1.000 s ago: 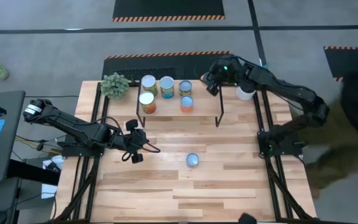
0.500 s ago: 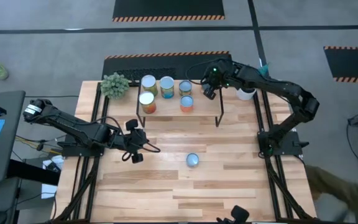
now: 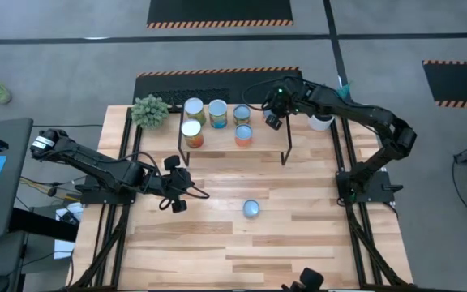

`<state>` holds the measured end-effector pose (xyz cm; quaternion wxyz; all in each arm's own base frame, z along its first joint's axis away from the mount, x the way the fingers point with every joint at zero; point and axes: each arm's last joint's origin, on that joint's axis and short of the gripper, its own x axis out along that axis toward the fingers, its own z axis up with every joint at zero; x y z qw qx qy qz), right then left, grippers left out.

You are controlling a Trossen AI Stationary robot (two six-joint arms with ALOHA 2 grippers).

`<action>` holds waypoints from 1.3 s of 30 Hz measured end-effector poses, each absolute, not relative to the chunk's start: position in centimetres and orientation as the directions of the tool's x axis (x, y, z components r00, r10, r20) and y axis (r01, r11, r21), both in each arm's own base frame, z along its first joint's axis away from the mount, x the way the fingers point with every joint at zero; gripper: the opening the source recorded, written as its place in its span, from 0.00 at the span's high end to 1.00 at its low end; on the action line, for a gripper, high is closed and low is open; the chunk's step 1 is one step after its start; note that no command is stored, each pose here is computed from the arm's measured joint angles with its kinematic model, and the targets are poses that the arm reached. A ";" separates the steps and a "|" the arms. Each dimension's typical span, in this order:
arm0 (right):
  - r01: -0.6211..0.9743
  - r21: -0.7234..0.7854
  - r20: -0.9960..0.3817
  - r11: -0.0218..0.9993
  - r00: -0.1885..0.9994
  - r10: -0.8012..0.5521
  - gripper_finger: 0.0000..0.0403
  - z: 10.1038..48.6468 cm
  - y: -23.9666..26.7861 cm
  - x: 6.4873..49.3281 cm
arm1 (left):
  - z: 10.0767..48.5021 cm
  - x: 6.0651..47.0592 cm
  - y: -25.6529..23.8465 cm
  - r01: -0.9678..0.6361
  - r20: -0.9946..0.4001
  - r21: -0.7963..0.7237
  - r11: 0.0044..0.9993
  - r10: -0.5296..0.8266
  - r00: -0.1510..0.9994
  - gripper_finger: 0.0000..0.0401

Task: Pick and place cans onto a shelf
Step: Put the salmon can on the shelf

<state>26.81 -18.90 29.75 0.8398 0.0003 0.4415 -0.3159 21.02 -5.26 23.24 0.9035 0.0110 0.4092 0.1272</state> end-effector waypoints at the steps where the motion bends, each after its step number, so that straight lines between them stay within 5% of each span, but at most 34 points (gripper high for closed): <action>1: 0.532 -0.279 -0.739 0.799 0.413 -0.533 0.76 29.8 -19.0 26.8 | 23.2 21.0 -5.3 -0.221 -0.737 0.124 0.967 0.239 0.633 1.00; 9: 0.477 -0.231 -0.696 0.848 0.528 -0.487 0.68 34.1 -16.5 27.6 | 23.2 21.0 -5.3 -0.221 -0.737 0.124 0.967 0.239 0.633 1.00; 16: 0.068 0.021 -0.774 0.997 0.633 -0.027 0.70 35.9 -7.3 27.5 | 23.2 21.0 -5.3 -0.222 -0.736 0.125 0.967 0.240 0.633 1.00; 25: -0.271 0.038 -0.803 0.962 0.565 0.191 0.71 29.5 3.4 28.9 | 23.2 21.0 -5.3 -0.221 -0.736 0.125 0.967 0.240 0.633 1.00; 31: -0.277 -0.039 -0.730 0.960 0.664 0.161 0.71 24.7 6.9 30.7 | 23.3 21.0 -5.3 -0.208 -0.735 0.137 0.968 0.240 0.634 1.00; 39: -0.257 0.014 -0.799 0.966 0.579 0.165 0.71 19.5 8.8 32.8 | 23.2 21.0 -5.3 -0.206 -0.736 0.139 0.969 0.240 0.633 1.00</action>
